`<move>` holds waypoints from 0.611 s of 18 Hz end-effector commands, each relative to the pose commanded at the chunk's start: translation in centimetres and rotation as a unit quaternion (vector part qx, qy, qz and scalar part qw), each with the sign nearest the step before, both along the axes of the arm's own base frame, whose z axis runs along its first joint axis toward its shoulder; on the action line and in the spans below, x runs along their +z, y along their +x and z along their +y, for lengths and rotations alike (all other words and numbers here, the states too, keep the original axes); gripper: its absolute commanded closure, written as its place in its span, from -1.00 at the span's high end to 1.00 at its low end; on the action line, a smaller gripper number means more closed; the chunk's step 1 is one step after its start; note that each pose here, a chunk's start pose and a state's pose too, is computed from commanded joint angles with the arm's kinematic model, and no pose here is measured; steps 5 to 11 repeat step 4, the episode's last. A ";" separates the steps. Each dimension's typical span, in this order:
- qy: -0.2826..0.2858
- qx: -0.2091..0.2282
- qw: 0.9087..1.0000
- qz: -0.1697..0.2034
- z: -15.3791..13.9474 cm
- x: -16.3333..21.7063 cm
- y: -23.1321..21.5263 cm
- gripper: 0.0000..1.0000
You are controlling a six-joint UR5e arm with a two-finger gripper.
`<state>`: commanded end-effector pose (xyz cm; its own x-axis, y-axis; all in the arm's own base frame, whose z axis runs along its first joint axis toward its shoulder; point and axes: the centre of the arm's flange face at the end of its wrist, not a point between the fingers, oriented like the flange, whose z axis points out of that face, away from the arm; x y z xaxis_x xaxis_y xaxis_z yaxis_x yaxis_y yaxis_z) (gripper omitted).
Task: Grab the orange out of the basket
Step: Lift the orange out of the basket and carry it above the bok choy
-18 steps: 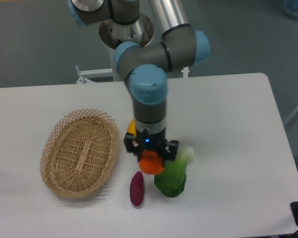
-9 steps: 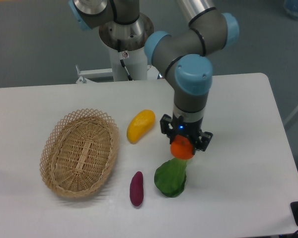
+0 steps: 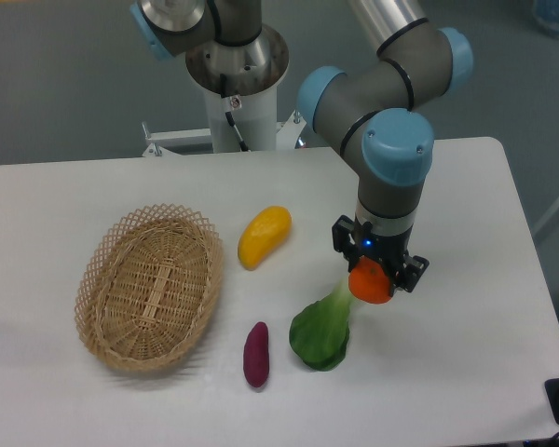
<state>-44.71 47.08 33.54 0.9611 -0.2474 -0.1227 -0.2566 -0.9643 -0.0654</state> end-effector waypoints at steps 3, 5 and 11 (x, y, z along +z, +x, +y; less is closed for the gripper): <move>-0.001 0.000 1.000 0.000 0.0 -0.2 0.0 0.03; -0.002 0.000 1.000 0.000 0.1 -0.3 0.0 0.02; -0.002 0.000 1.000 0.000 0.1 -0.3 0.0 0.02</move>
